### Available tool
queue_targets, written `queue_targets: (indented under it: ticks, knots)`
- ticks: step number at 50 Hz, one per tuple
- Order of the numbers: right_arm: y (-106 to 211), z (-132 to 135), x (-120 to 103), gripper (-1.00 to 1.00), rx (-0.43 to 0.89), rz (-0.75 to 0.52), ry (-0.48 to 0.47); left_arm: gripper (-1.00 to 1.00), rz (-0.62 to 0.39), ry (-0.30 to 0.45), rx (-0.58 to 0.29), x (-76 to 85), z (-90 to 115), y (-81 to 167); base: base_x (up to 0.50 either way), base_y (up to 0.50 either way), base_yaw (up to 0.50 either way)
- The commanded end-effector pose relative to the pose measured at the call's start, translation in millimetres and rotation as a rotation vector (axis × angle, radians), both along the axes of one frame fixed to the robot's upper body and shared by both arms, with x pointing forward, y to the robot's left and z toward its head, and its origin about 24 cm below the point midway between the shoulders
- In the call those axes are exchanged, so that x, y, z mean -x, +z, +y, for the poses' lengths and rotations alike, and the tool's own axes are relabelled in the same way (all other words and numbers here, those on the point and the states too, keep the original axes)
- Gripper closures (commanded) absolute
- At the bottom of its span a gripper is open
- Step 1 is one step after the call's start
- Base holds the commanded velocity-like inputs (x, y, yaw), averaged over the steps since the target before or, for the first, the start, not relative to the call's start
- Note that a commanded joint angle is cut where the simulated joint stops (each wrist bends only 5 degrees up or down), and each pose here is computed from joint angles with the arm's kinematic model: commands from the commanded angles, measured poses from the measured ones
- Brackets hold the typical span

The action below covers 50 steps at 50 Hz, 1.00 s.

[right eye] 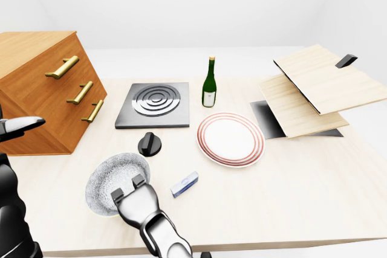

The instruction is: Pick up the akita bowl and put it on the plate.

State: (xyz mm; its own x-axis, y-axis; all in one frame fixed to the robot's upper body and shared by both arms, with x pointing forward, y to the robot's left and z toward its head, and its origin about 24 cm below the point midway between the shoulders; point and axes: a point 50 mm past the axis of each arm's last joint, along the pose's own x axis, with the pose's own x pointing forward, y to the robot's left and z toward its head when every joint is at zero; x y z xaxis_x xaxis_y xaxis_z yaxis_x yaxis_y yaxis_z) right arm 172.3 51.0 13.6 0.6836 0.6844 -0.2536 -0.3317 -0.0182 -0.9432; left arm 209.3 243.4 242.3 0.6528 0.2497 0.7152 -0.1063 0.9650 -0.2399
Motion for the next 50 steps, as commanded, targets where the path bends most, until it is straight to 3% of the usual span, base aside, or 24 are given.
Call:
queue_targets:
  ticks: [1, 18, 23, 26, 32, 34, 39, 43, 50]
  knots:
    - [-17.8, -1.3, 11.4, 1.0, 0.051, 0.1, 0.017, -1.0, 0.001, 0.006, 0.008, -1.0, 2.6, 0.6, 0.0, 0.0, 0.0]
    - [-12.0, -2.6, 7.1, 1.0, 0.066, 0.084, 0.036, -1.0, -0.004, 0.002, 0.013, -0.2, 1.7, 1.4, 0.0, 0.0, 0.0]
    - [19.6, -3.0, -6.9, 1.0, 0.015, 0.054, 0.007, -1.0, 0.002, 0.004, 0.007, -0.6, 1.5, 0.3, 0.0, 0.0, 0.0]
    - [29.6, -3.0, -6.2, 1.0, 0.012, 0.044, 0.007, -1.0, 0.004, 0.003, 0.004, -0.6, 1.2, -0.2, 0.0, 0.0, 0.0]
    - [81.2, -2.7, -6.0, 1.0, 0.024, -0.017, 0.029, -1.0, 0.001, 0.001, 0.004, 0.1, 1.1, 0.2, 0.0, 0.0, 0.0]
    - [103.1, -3.3, -7.4, 1.0, 0.027, -0.058, 0.038, -1.0, -0.001, 0.001, 0.005, 0.5, 1.1, 0.4, 0.0, 0.0, 0.0]
    - [174.0, -5.1, -18.8, 1.0, -0.133, -0.312, 0.006, -1.0, 0.008, 0.003, 0.0, -0.8, 1.1, -1.1, 0.0, 0.0, 0.0]
    - [194.1, -6.8, -14.6, 1.0, -0.166, -0.406, 0.007, -1.0, 0.006, 0.003, 0.002, -0.6, 1.3, -0.8, 0.0, 0.0, 0.0]
    - [197.8, -9.1, -17.0, 1.0, -0.156, -0.435, -0.002, -1.0, 0.002, 0.012, 0.011, -0.8, 4.4, 0.4, 0.0, 0.0, 0.0]
